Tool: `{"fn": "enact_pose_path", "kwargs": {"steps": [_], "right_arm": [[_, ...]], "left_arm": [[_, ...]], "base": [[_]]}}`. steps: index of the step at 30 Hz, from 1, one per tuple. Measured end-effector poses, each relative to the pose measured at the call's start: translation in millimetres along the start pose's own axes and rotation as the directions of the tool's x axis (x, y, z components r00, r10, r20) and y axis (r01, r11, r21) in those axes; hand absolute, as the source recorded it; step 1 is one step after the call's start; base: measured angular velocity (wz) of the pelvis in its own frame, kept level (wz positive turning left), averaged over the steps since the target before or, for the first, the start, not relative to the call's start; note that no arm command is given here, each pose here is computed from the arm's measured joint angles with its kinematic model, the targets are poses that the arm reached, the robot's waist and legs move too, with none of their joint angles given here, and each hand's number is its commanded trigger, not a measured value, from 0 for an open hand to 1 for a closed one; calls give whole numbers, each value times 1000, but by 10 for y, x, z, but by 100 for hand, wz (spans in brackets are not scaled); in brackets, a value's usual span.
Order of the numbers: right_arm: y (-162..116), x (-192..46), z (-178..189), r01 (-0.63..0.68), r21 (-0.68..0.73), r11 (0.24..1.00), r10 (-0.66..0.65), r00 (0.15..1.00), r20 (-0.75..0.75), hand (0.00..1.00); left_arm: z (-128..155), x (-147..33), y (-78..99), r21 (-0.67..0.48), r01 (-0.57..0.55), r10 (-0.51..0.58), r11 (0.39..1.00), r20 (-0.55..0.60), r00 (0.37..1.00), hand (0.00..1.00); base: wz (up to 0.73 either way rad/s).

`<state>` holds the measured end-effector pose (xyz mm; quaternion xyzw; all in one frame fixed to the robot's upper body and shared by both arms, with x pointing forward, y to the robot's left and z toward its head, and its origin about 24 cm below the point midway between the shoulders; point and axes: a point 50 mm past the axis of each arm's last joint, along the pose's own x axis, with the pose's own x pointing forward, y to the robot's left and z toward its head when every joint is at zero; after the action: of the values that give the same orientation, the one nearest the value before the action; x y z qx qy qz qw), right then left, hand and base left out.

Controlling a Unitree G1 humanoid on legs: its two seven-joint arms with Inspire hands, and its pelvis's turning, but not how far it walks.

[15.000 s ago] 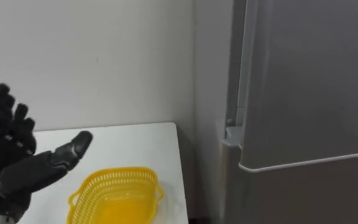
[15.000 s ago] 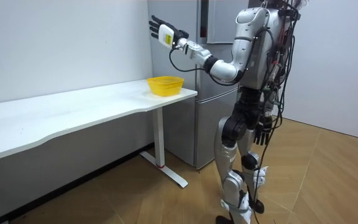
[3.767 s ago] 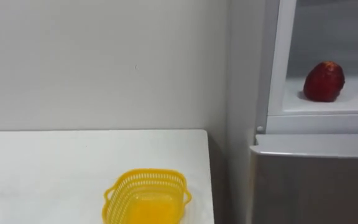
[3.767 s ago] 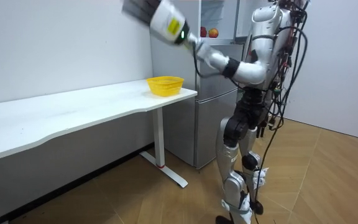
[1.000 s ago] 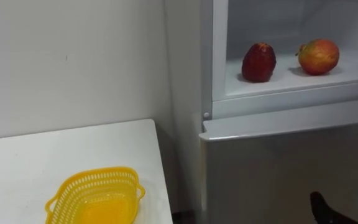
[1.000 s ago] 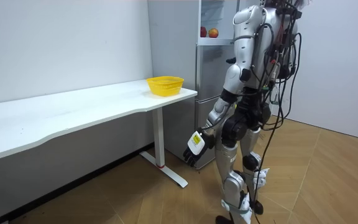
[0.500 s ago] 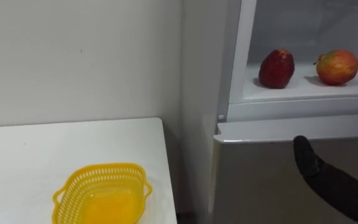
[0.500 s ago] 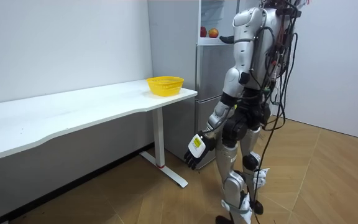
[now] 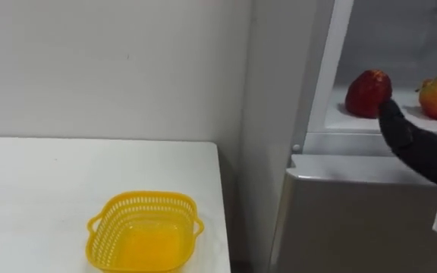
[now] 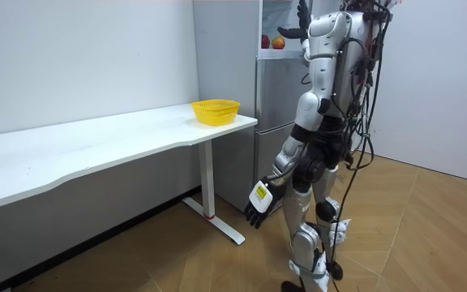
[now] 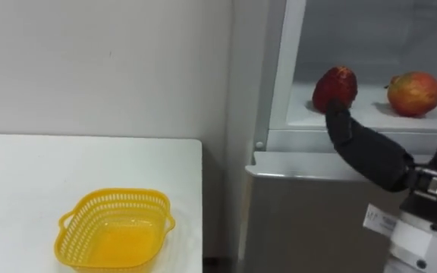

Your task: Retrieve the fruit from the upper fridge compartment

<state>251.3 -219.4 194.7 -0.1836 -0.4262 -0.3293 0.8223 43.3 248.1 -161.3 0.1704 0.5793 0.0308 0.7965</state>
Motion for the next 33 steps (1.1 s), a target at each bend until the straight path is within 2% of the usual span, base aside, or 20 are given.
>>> {"fn": "enact_pose_path", "kwargs": {"steps": [7,12,19,24,33], "right_arm": [[35,127,-224,-15,-22,1000,12,995,-102,0],[45,218,-431,-76,-67,995,63,981,-183,0],[98,314,-503,-98,-45,994,86,971,-221,0],[91,479,-596,-127,-98,987,102,968,-231,0],[105,539,-609,-209,-104,972,179,954,-242,0]], "left_arm": [[-77,-13,-12,7,12,-12,1000,-44,999,0],[-56,-11,14,32,14,-12,999,-40,999,0],[-59,-15,36,121,30,-25,992,-41,999,0],[-57,-19,50,167,44,-36,985,-49,998,0],[-155,-47,99,191,66,-49,979,-90,995,0]], "base": [[10],[4],[1],[2],[2]]}}
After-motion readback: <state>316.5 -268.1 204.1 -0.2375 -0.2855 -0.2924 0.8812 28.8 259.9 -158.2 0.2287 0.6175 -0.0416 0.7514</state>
